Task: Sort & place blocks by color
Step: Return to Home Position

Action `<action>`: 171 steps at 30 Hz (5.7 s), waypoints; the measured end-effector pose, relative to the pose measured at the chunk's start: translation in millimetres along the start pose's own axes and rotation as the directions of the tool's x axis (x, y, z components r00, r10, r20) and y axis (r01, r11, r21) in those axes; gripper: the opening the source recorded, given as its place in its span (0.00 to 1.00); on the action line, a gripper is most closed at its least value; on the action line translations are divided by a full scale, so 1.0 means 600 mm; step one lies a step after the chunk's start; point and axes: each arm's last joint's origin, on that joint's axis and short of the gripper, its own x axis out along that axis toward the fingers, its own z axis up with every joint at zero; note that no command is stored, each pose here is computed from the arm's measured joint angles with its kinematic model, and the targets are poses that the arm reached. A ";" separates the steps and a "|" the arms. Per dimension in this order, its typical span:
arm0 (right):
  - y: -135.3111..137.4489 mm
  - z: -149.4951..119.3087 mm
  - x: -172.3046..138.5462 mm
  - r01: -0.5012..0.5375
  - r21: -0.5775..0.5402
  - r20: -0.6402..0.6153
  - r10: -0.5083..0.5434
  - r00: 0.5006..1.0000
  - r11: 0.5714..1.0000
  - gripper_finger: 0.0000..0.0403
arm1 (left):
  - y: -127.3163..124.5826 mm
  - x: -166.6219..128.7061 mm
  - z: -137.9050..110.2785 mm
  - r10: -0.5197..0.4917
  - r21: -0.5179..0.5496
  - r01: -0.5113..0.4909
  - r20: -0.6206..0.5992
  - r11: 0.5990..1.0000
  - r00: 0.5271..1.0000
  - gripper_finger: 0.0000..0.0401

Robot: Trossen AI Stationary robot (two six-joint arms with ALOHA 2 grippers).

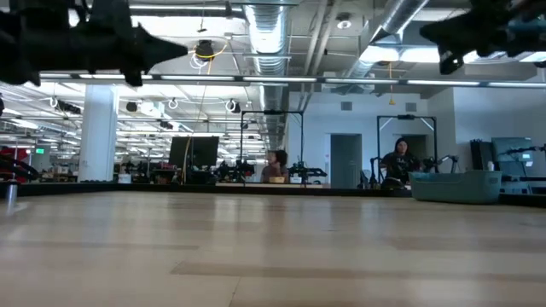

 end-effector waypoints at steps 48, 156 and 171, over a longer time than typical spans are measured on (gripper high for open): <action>0.001 -0.117 -0.032 0.135 0.047 -0.044 -0.133 0.990 0.990 0.05 | -0.010 -0.046 -0.067 -0.186 -0.047 0.181 -0.289 0.982 0.939 0.00; -0.001 -0.137 -0.016 0.141 -0.106 -0.178 -0.159 0.971 0.984 0.07 | 0.022 -0.116 -0.020 -0.202 0.057 0.218 -0.201 0.974 0.958 0.00; -0.001 -0.143 -0.017 0.136 -0.110 -0.212 -0.157 0.965 0.985 0.07 | 0.022 -0.116 -0.019 -0.203 0.062 0.219 -0.201 0.974 0.958 0.00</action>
